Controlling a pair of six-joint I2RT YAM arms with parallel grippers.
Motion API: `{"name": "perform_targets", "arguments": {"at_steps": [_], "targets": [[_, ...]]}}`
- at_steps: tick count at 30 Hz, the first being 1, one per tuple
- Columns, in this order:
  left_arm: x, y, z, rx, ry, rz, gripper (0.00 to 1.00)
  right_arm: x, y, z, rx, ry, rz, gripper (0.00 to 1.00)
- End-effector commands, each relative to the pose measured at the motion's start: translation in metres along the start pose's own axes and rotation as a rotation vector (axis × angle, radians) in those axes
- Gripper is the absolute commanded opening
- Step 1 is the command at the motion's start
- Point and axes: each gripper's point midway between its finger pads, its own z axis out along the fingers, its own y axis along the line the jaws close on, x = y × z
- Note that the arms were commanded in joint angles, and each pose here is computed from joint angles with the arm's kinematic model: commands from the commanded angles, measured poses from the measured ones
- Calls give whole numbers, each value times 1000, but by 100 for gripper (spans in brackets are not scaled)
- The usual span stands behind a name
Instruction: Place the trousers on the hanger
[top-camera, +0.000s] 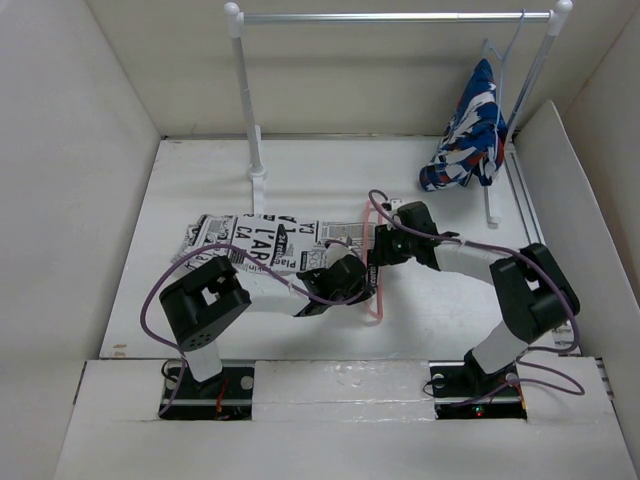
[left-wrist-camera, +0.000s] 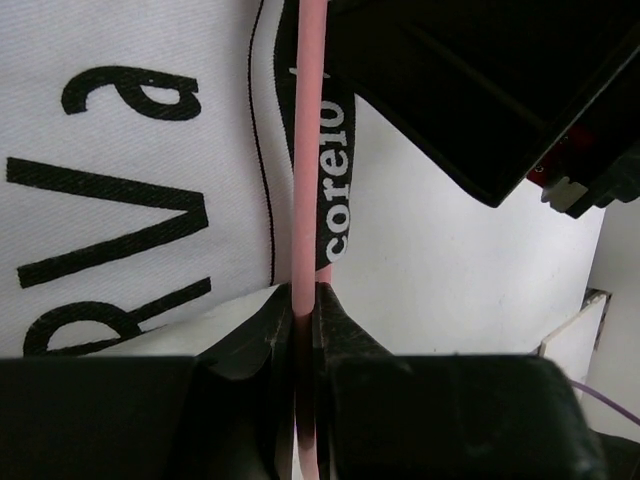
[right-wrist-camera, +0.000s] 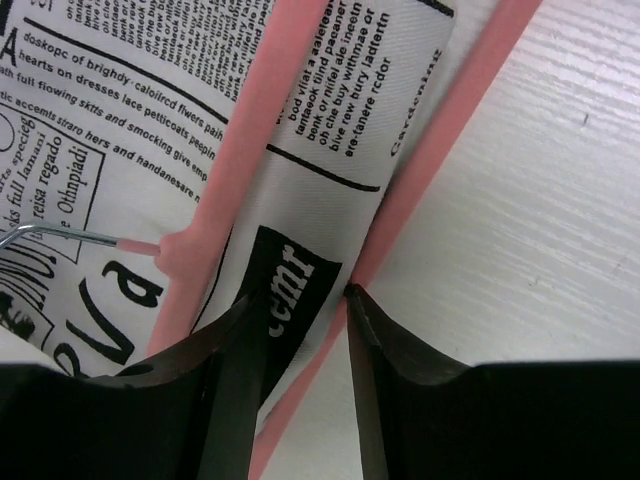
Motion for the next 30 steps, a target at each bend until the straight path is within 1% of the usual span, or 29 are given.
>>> {"name": "perform_targets", "arguments": {"at_steps": [1,2,3,4,6,7,9,10,13,15,16,18,19,21,22,25,26,29,30], "targets": [[-14,-5,2,-16,-48,-11,0,-7,13,11,-53,-26,-6,41],[-14,-4,3,-21,-49,-8,0,-5,14,12,-62,-23,2,38],[-14,-4,3,-23,-49,-7,0,-7,16,14,-76,-34,4,32],[-14,-1,3,-35,-52,2,0,-6,18,12,-101,-47,22,0],[-14,0,4,-41,-53,5,0,-4,15,8,-105,-55,34,0],[-14,3,4,-48,-54,9,0,-13,16,-1,-110,-84,33,0],[-13,13,6,-84,-60,29,0,-23,5,-15,-87,-117,51,0],[-14,15,5,-94,-62,35,0,-32,5,-28,-88,-145,41,0],[-19,25,3,-123,-76,54,0,-46,-16,-56,-67,-192,48,0],[-22,34,1,-148,-87,62,0,-44,-27,-69,-62,-191,59,0],[-28,38,-1,-155,-97,54,0,-40,-45,-75,-28,-187,82,0],[-28,51,-4,-181,-94,55,0,-41,-56,-92,-18,-220,92,0],[-35,51,-7,-178,-107,44,0,-38,-71,-99,11,-224,111,0],[-35,65,-11,-204,-108,49,0,-32,-82,-109,35,-225,105,0],[-39,70,-12,-215,-116,47,0,-27,-93,-114,58,-218,130,0],[-43,81,-23,-231,-127,60,0,-17,-110,-124,91,-219,145,0],[-46,86,-28,-235,-132,60,0,-15,-123,-130,119,-233,171,0],[-50,91,-36,-246,-140,91,0,-9,-135,-131,121,-228,192,0],[-53,89,-38,-243,-150,95,0,-10,-140,-131,130,-223,174,0]]}}
